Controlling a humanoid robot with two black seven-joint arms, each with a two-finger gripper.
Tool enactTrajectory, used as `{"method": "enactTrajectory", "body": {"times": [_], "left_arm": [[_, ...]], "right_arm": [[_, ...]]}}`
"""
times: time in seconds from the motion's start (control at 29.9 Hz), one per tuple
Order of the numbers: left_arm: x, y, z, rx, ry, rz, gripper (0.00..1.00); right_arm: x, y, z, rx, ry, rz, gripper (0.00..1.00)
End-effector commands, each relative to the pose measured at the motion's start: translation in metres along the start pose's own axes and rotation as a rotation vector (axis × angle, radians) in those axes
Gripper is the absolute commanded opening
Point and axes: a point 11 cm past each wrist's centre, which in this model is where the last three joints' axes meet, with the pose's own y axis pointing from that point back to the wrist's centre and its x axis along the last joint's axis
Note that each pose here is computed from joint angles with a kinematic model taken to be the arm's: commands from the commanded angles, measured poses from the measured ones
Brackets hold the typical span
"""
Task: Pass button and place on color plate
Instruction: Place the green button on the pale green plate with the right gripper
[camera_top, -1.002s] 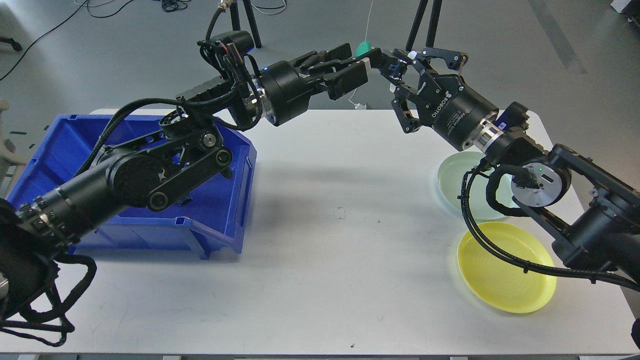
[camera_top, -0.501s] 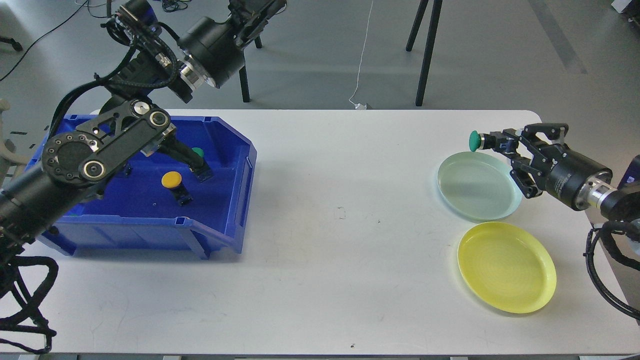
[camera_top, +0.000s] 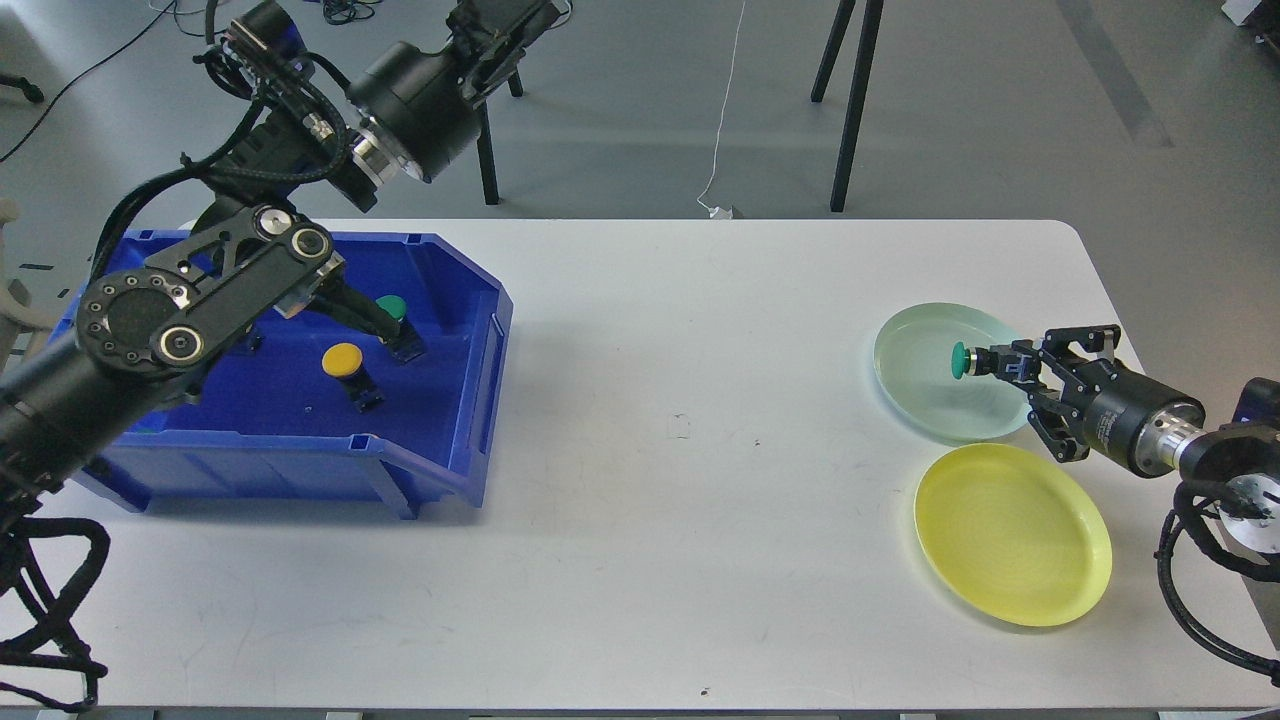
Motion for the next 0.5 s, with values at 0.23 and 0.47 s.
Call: {"method": "enactTrajectory", "body": {"times": [0.23,0.47], "left_arm": [[0.002,0.001,-0.001,0.004,-0.005,0.002,0.92],[0.023,0.035,-0.009,0.067,-0.06,-0.026,0.92]], "right_arm": [[-0.001,0.001,-0.029,0.062,-0.008,-0.012,0.83],[0.042,0.038,-0.128,0.374,-0.118,0.046,0.94]]}}
